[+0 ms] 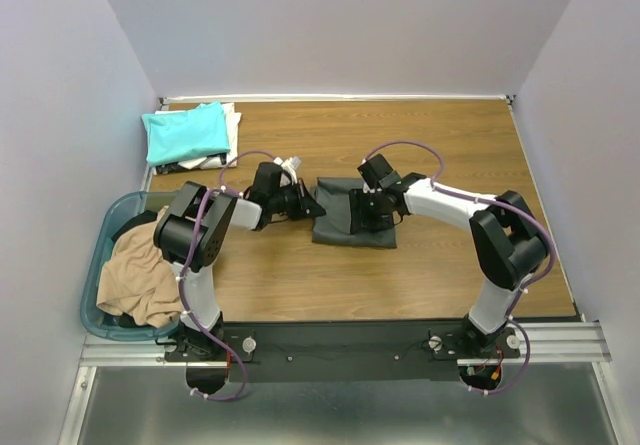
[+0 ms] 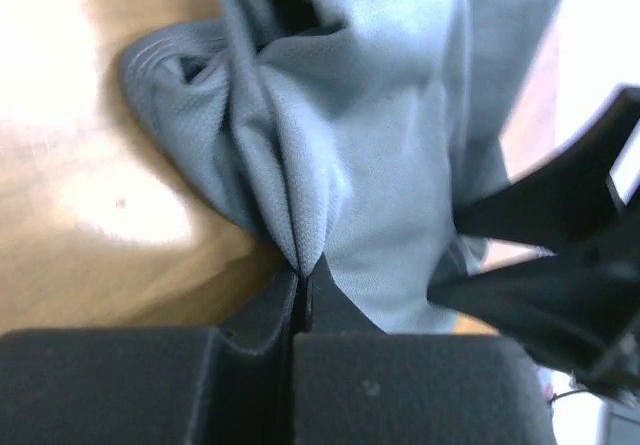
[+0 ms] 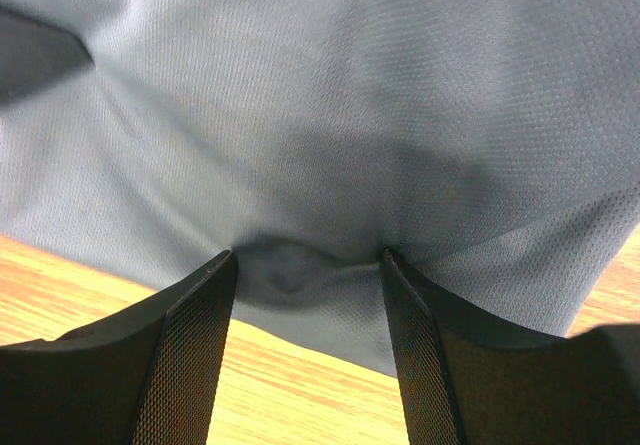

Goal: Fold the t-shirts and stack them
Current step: Neatly place the folded tshirt to the corner

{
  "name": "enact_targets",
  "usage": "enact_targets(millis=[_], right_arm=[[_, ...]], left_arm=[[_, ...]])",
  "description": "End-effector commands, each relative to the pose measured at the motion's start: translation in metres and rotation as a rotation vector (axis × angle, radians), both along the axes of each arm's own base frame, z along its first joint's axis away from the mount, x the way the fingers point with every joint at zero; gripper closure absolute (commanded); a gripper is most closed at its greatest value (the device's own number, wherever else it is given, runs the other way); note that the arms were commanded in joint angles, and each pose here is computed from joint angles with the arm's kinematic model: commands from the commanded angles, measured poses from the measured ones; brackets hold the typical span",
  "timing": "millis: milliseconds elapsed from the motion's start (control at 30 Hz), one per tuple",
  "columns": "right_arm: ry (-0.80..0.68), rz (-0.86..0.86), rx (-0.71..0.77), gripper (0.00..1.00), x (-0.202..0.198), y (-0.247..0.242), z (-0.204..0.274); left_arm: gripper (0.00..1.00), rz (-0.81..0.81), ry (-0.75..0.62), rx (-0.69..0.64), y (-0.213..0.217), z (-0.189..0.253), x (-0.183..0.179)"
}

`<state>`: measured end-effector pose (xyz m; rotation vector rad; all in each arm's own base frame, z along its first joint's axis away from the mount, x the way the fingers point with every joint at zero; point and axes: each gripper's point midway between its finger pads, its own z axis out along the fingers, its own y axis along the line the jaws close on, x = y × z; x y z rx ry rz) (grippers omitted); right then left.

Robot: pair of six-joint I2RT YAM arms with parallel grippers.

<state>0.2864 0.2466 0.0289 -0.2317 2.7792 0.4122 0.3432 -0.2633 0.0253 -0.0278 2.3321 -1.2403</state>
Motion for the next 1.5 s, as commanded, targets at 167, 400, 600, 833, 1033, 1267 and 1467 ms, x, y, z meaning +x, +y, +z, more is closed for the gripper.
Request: enact_targets(millis=[167,400,600,833,1033,1267,1467], right_arm=[[-0.013,-0.026,-0.061,0.33,-0.011,-0.018,0.002],[-0.035,-0.019,-0.062,0.33,-0.008,-0.019,0.011],[-0.037,-0.010,-0.063,0.33,-0.012,-0.021,0.013],[-0.035,0.001,-0.073,0.33,-0.016,-0.025,0.012],[-0.033,0.018,-0.084,0.33,-0.017,-0.027,0.009],[-0.036,0.023,-0.085,0.33,-0.014,-0.025,0.007],[-0.015,0.022,-0.088,0.33,-0.020,-0.027,0.001]], left_arm=[[1.00,-0.018,0.044,0.668,0.077,-0.025,0.026],[1.00,0.001,-0.028,0.925,0.111,0.010,0.079],[1.00,0.044,-0.057,1.089,0.135,0.032,0.107],[1.00,0.122,-0.088,1.246,0.166,0.062,0.136],[1.00,0.169,-0.128,1.291,0.186,0.089,0.166],[1.00,0.201,-0.141,1.328,0.219,0.106,0.193],[1.00,0.250,-0.171,1.334,0.238,0.129,0.211]])
